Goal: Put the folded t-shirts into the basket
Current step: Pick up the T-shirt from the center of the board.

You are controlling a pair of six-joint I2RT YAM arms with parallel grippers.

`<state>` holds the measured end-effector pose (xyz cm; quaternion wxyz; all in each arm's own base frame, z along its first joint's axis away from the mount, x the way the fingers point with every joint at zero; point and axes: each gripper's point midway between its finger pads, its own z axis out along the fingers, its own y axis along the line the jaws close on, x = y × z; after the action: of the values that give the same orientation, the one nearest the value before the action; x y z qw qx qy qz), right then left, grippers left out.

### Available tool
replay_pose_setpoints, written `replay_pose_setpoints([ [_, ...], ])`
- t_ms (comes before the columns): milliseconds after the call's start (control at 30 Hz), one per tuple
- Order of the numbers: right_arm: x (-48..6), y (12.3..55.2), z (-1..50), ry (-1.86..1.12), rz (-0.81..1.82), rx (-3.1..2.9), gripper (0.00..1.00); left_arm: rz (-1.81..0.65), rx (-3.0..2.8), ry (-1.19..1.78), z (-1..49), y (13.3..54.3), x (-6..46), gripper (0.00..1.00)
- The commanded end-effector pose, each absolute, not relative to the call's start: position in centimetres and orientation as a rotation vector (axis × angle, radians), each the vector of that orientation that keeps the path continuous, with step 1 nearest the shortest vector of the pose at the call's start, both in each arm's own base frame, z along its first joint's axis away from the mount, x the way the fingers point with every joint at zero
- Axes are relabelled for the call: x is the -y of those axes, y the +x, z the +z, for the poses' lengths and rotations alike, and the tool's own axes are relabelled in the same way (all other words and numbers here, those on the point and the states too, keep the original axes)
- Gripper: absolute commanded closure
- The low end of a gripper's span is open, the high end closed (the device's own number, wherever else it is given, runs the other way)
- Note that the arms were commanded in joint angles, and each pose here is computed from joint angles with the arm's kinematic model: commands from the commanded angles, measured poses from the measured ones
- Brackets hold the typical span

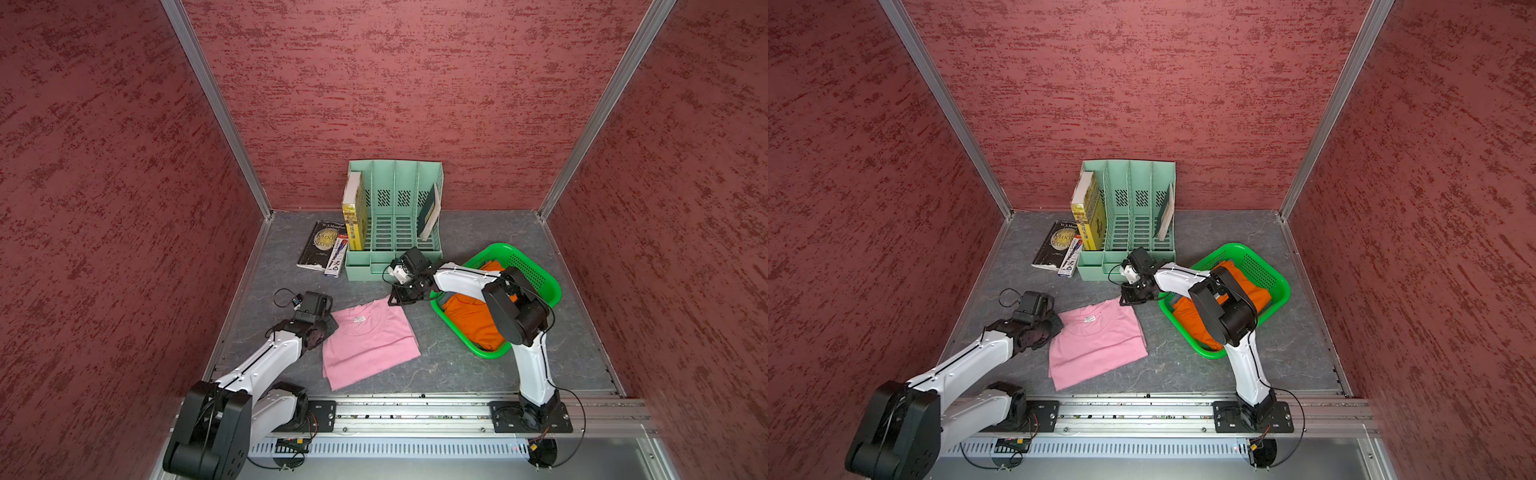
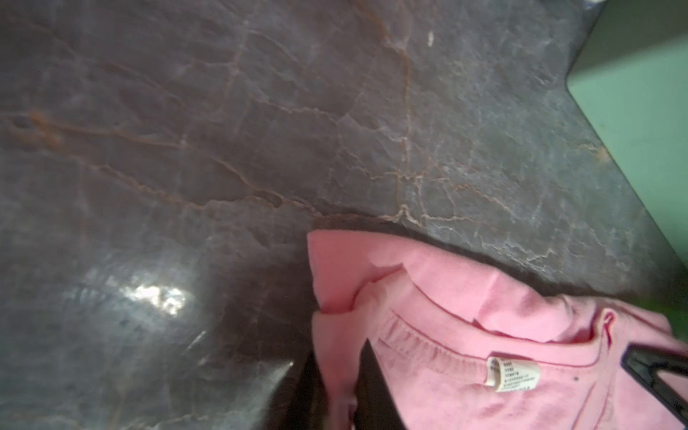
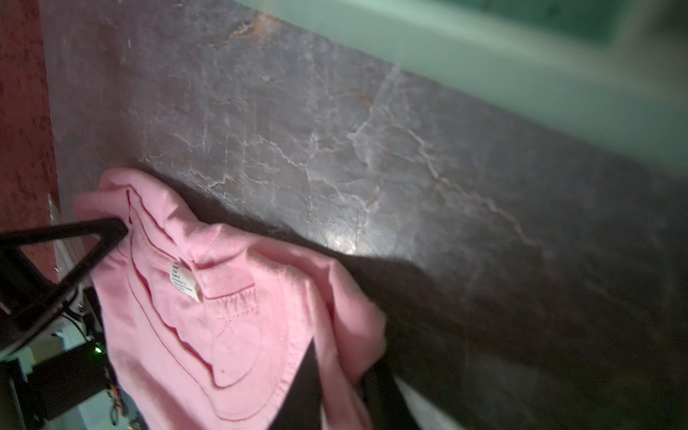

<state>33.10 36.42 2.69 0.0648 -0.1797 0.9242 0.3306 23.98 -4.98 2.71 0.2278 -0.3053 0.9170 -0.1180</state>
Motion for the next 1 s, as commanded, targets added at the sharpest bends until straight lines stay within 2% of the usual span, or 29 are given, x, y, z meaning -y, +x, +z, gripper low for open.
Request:
replay_pose_setpoints([
  [0, -37.2, 32.5, 3.0, -0.59, 1.152, -2.714, 0.98, -0.464, -2.454, -0.724, 4.4, 25.3, 6.6, 1.0],
  [133, -37.1, 32.4, 6.2, -0.603, 1.18, -2.598, 1.0, -0.56, -2.389, -0.595, 6.6, 25.2, 7.8, 1.0],
  [567, -31.4, 30.6, 20.3, -0.624, 0.928, -2.34, 1.0, -0.858, -2.128, -0.257, 17.5, 22.7, 12.6, 1.0],
  [800, -25.7, 27.7, 26.9, -0.547, 0.743, -2.275, 1.0, -1.053, -1.99, -0.075, 23.6, 20.6, 16.8, 1.0],
  [967, -17.2, 27.3, 27.7, -0.284, 0.379, -2.313, 1.0, -1.184, -1.946, 0.04, 25.9, 18.7, 21.6, 1.0],
])
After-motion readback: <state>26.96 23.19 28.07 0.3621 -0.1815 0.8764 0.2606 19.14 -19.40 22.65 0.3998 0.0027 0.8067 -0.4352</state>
